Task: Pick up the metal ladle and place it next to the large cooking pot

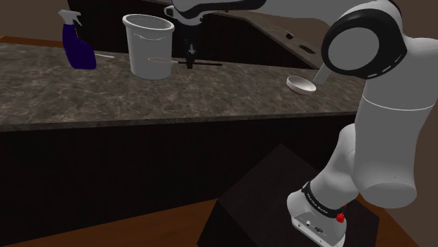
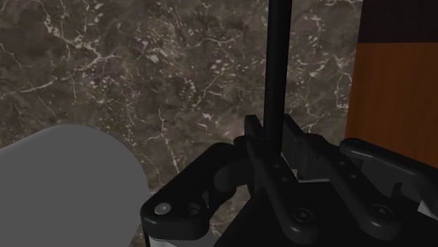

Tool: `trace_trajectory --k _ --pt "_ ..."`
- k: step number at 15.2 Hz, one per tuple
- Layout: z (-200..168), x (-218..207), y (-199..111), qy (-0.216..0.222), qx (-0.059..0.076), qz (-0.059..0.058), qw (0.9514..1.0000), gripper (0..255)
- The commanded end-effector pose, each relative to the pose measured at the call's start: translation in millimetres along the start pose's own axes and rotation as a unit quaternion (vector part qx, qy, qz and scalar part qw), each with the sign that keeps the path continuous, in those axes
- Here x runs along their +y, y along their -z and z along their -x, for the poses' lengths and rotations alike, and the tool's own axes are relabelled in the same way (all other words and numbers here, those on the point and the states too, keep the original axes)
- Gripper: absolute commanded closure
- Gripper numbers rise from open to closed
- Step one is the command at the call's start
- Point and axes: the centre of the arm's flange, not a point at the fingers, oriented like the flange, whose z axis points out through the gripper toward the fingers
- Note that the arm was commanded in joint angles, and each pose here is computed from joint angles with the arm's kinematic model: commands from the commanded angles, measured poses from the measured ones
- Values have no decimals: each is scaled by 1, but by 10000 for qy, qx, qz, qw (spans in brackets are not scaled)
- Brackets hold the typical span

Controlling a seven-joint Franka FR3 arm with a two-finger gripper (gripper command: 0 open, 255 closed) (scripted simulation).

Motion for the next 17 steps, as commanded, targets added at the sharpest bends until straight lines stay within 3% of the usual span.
trace_trajectory --k 1,17 --pt "0 -1 -10 0 2 2 10000 255" --pt "-10 -9 -94 0 2 2 10000 255"
